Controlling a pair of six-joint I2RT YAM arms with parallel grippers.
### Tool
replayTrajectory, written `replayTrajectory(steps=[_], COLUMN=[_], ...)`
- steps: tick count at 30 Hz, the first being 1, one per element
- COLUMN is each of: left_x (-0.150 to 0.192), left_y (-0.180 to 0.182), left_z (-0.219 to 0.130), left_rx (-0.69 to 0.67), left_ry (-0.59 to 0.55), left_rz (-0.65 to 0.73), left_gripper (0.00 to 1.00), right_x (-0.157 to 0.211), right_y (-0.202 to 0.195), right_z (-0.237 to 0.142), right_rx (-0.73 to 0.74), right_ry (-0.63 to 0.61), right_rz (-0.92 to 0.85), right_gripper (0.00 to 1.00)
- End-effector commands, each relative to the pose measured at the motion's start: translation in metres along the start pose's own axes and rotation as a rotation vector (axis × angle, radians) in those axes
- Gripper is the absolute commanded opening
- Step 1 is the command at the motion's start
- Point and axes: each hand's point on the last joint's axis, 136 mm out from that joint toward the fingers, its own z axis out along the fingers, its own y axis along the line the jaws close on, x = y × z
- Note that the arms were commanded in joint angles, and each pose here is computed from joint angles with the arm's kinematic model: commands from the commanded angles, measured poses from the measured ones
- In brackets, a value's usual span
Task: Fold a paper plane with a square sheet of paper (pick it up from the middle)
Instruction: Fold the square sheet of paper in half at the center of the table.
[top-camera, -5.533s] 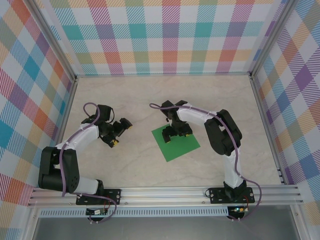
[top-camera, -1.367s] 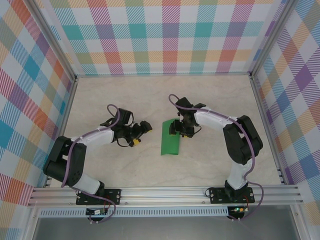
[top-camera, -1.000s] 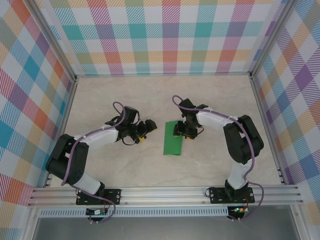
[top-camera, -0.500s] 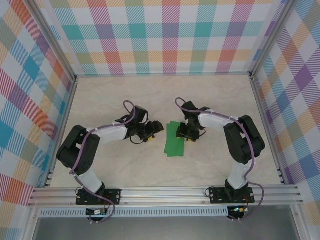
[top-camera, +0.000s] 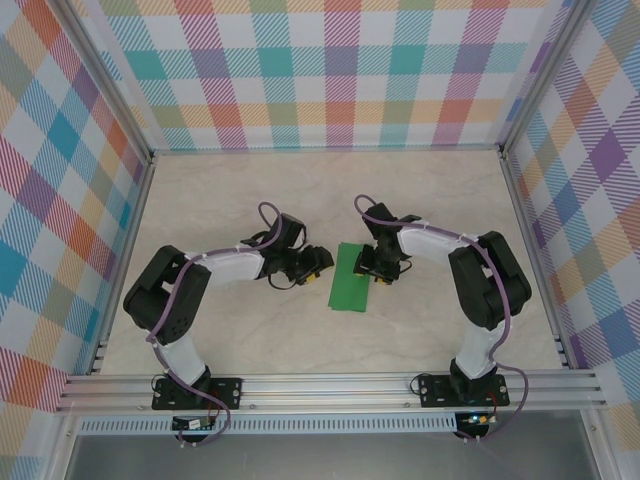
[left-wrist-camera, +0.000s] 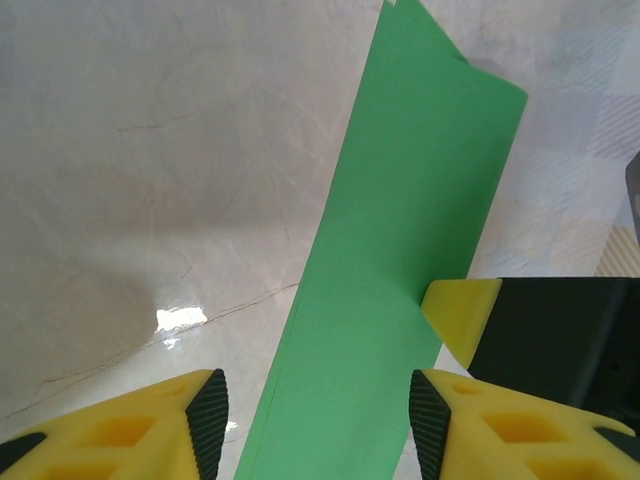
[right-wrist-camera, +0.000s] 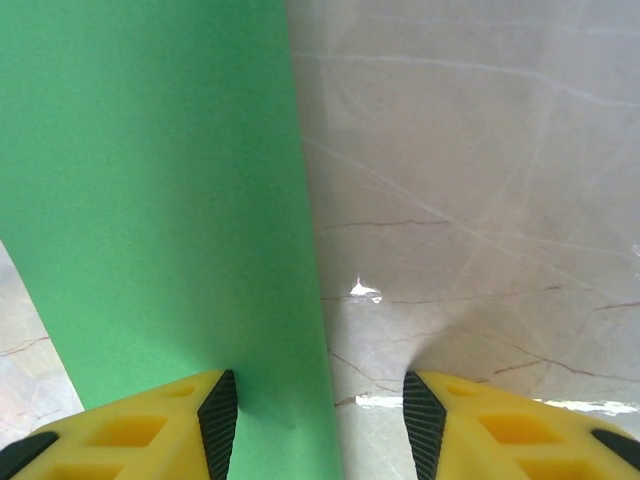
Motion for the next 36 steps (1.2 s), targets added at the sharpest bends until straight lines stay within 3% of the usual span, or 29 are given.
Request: replayTrajectory(steps=[1,9,36], left_x=[-0.004,-0.01,-0.025], left_y=[-0.019,-0.014,0.0], left_z=[0.003,0.006,-0.004], left_rx=[0.038,0.009,-0.089], left_ry=[-0.002,-0.034,-0.134], left_rz=[0.03,0.033,0.079], left_gripper=[0.5,0.44,0.44], right_x=[0.002,0.008,0.022], right_y=[-0.027,-0.04,-0.052], right_z=[0.01,0.02,0.053], right_rx=[0.104,0.155,0.192], right_ry=[-0.003,0.025,0.123], right_rz=[0.071,0.071,0.06], right_gripper=[0.51,0.51,0.53])
